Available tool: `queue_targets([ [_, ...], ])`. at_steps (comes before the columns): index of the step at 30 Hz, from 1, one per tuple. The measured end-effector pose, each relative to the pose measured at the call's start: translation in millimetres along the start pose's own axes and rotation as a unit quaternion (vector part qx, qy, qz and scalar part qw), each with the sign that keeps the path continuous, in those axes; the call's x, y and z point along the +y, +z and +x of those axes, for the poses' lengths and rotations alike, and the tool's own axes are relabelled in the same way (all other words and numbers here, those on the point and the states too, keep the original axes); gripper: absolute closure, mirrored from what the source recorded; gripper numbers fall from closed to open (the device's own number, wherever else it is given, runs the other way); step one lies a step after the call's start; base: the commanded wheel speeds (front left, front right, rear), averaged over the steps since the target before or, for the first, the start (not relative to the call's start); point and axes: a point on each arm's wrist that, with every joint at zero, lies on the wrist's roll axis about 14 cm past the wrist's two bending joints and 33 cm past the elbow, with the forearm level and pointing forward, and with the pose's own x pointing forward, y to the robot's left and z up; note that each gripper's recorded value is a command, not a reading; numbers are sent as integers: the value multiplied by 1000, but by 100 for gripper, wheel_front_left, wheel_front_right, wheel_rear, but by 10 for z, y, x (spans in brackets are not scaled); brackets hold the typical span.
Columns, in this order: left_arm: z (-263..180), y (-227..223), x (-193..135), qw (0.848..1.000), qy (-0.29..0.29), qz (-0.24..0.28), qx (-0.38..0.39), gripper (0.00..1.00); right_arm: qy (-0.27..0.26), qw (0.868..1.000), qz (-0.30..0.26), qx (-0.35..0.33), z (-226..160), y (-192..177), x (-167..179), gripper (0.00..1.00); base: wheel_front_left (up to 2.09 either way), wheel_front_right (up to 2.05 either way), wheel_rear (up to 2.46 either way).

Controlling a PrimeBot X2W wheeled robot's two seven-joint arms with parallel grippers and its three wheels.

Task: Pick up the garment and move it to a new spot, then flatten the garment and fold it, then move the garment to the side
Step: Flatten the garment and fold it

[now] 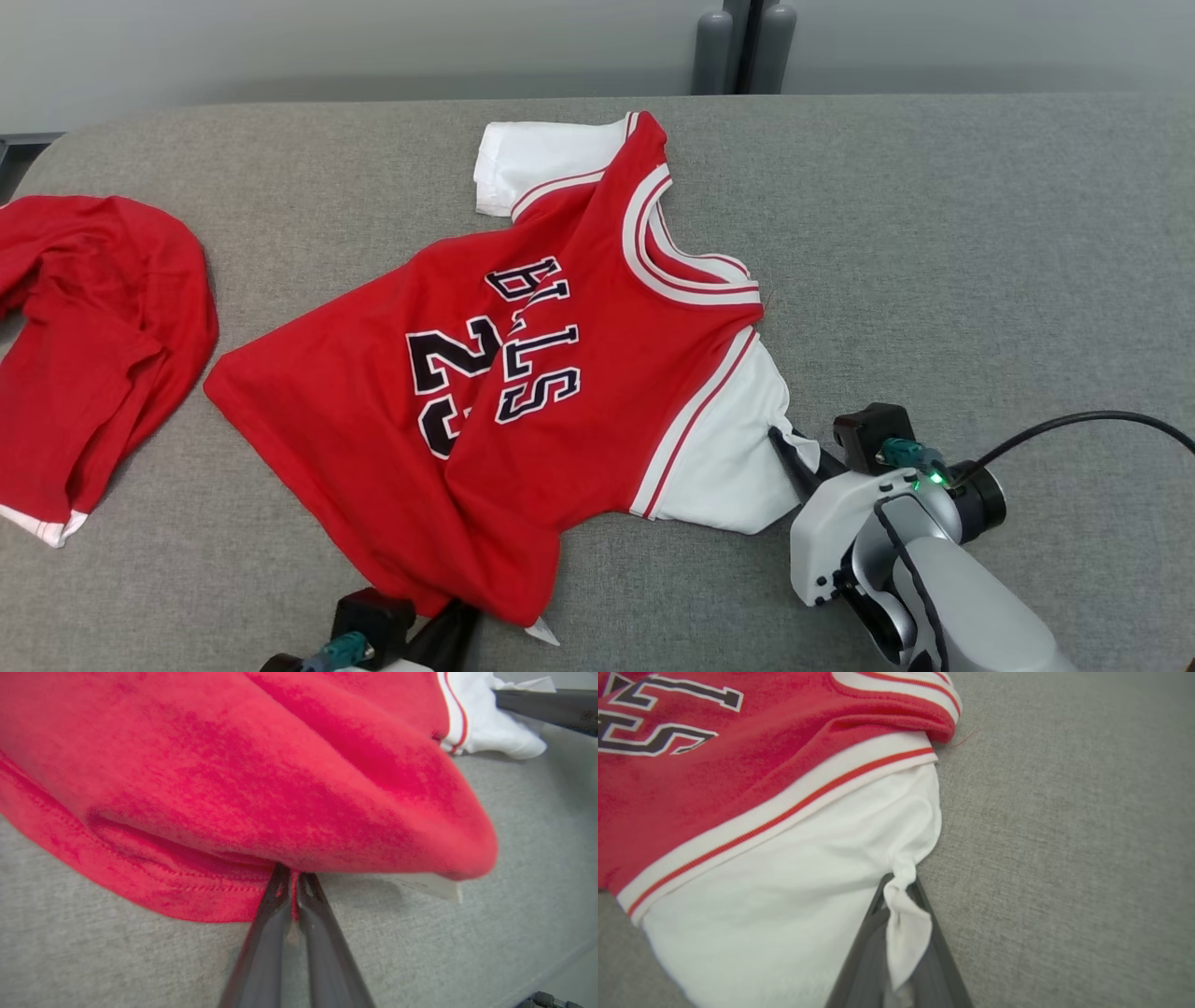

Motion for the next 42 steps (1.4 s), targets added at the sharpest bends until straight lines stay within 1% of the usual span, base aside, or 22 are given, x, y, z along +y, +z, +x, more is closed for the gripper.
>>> queue_targets([
  [3, -47, 105, 119, 1000, 12, -11, -13, 100, 4, 997, 64, -44, -30, 185, 28, 100, 0, 0, 0],
  [5, -129, 241, 221, 999, 20, -15, -32, 100, 3, 988, 118, -100, -97, 468, -40, 100, 0, 0, 0],
  [8, -293, 584, 234, 997, 10, -8, -78, 100, 11, 958, 203, -201, -348, 1015, -207, 100, 0, 0, 0],
  [11, -523, 1045, 193, 991, -8, 19, -133, 100, 22, 926, 240, -292, -802, 1506, -460, 100, 0, 0, 0],
  [12, -608, 1215, 158, 988, -17, 31, -153, 100, 27, 912, 249, -325, -987, 1675, -531, 100, 0, 0, 0],
  [14, -771, 1526, 32, 980, -42, 64, -186, 100, 40, 889, 254, -378, -1345, 1962, -605, 100, 0, 0, 0],
  [16, -929, 1815, -78, 970, -58, 104, -213, 100, 50, 863, 251, -436, -1740, 2248, -667, 100, 0, 0, 0],
  [18, -1076, 2126, -237, 955, -81, 142, -247, 100, 62, 841, 237, -483, -2103, 2492, -665, 100, 0, 0, 0],
  [21, -1214, 2489, -453, 934, -115, 191, -279, 100, 68, 819, 206, -531, -2531, 2754, -657, 100, 0, 0, 0],
  [23, -1259, 2716, -549, 919, -129, 232, -292, 100, 77, 809, 178, -555, -2743, 2957, -615, 100, 0, 0, 0],
  [24, -1275, 2822, -636, 913, -149, 235, -299, 100, 75, 807, 161, -564, -2820, 3055, -617, 100, 0, 0, 0],
  [25, -1252, 2894, -679, 909, -158, 250, -295, 100, 68, 810, 143, -565, -2851, 3134, -641, 100, 0, 0, 0],
  [27, -1186, 3103, -726, 900, -168, 273, -296, 100, 50, 817, 122, -562, -2827, 3277, -732, 100, 0, 0, 0],
  [28, -1127, 3188, -740, 899, -174, 278, -292, 100, 40, 824, 112, -554, -2769, 3347, -769, 100, 0, 0, 0],
  [29, -1031, 3263, -734, 900, -179, 278, -283, 100, 39, 831, 107, -544, -2687, 3423, -787, 100, 0, 0, 0],
  [30, -943, 3360, -717, 901, -180, 278, -279, 100, 35, 836, 107, -538, -2601, 3495, -824, 100, 0, 0, 0],
  [32, -719, 3537, -655, 907, -179, 274, -264, 100, 19, 849, 105, -517, -2391, 3621, -930, 100, 0, 0, 0],
  [36, -213, 3910, -453, 923, -155, 249, -248, 100, -17, 866, 109, -488, -1997, 3873, -1234, 100, 0, 0, 0],
  [39, 191, 4190, -226, 932, -113, 239, -249, 100, -52, 872, 115, -473, -1705, 4035, -1525, 100, 0, 0, 0],
  [40, 191, 4190, -226, 932, -113, 239, -249, 100, -52, 872, 115, -473, -1705, 4035, -1525, 100, 0, 0, 0],
  [41, 313, 4293, -159, 933, -99, 234, -256, 100, -60, 871, 122, -473, -1604, 4091, -1625, 100, 0, 0, 0],
  [42, 541, 4453, -46, 932, -74, 234, -267, 100, -64, 866, 137, -476, -1413, 4205, -1769, 100, 0, 0, 0],
])
